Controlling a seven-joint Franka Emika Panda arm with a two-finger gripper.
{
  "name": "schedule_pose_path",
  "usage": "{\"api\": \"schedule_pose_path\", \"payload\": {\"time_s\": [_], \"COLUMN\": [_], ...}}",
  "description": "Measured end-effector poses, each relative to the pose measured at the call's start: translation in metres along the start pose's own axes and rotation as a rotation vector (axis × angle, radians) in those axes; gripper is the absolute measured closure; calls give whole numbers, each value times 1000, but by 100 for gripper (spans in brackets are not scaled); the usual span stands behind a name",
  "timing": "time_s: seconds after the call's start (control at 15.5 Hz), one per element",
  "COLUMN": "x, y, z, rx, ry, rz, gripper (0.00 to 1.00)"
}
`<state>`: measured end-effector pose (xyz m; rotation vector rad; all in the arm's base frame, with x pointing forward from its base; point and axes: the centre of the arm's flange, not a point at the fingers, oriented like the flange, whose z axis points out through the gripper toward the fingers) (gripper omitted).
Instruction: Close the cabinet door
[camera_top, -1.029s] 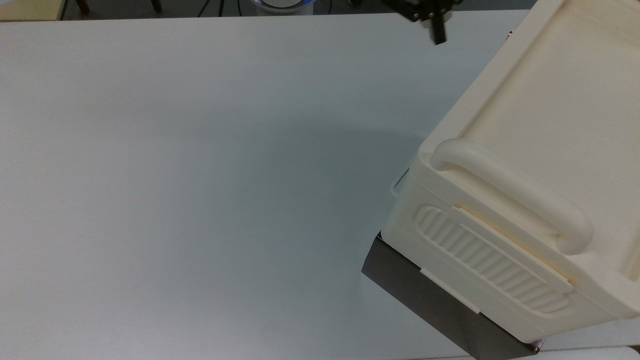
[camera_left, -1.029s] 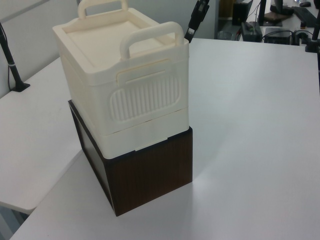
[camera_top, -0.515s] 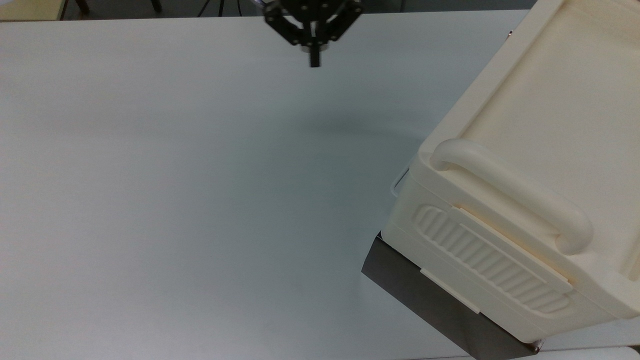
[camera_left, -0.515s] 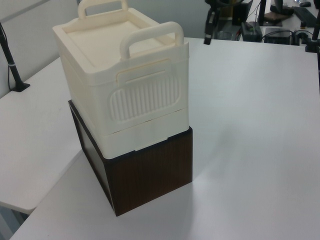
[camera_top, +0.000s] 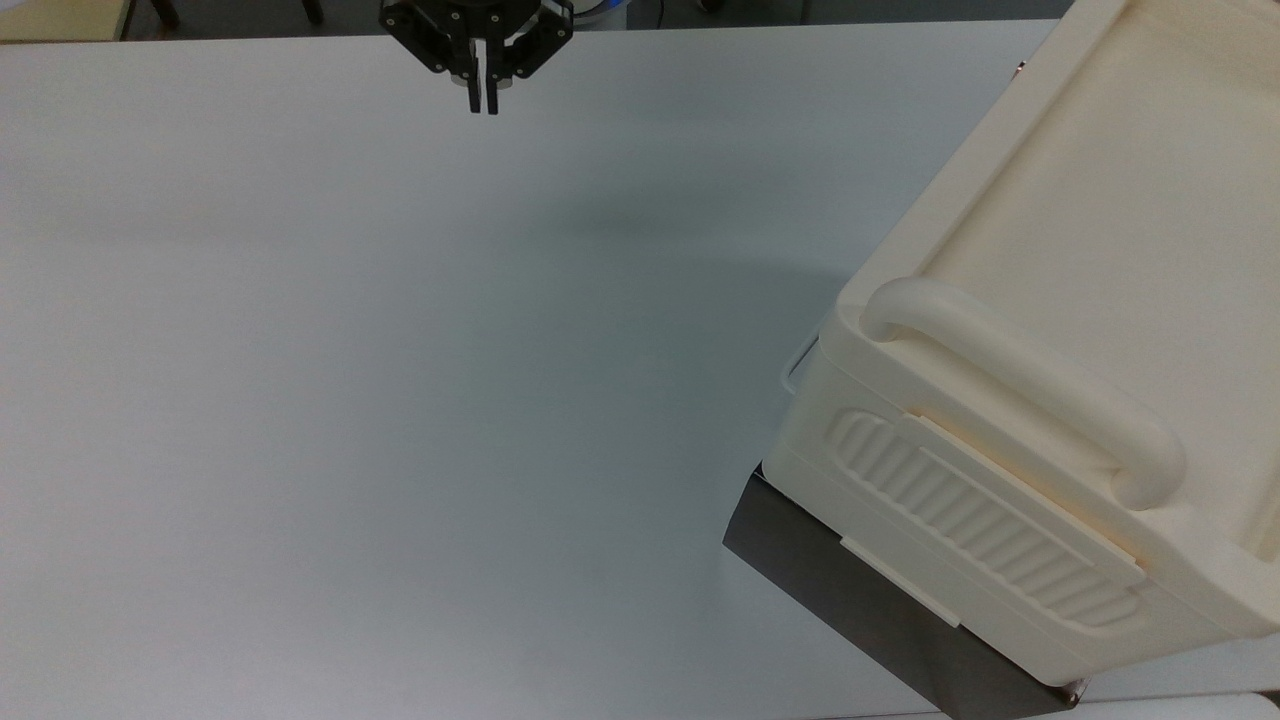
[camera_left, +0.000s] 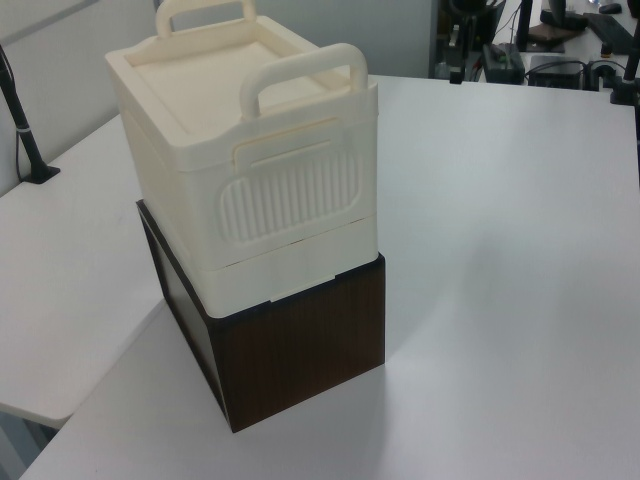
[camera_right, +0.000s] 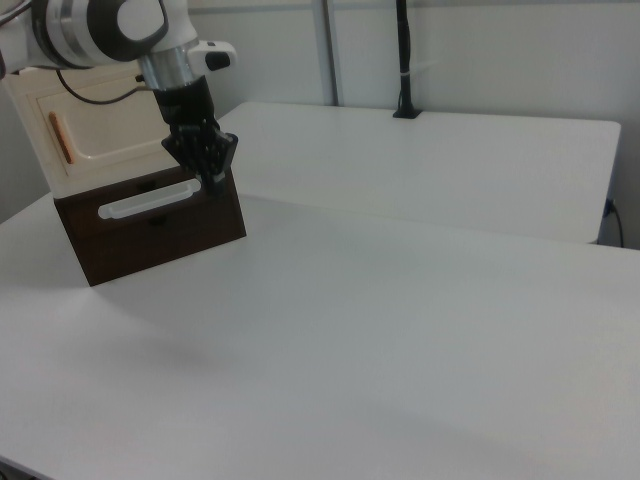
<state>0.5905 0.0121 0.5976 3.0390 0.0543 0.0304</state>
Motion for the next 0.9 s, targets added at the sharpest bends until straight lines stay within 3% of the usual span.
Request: {"api": "schedule_pose_path", "payload": {"time_s": [0.19, 0.51, 0.64, 0.9], "x": [-2, -3, -3, -4], "y": [5, 12, 13, 16], "z": [6, 5, 5, 2], "rx": [-14, -14, -14, -15], "ry": [-13, -12, -11, -6], "rz": [5, 17, 19, 24], "gripper": [67, 15, 0, 0]}}
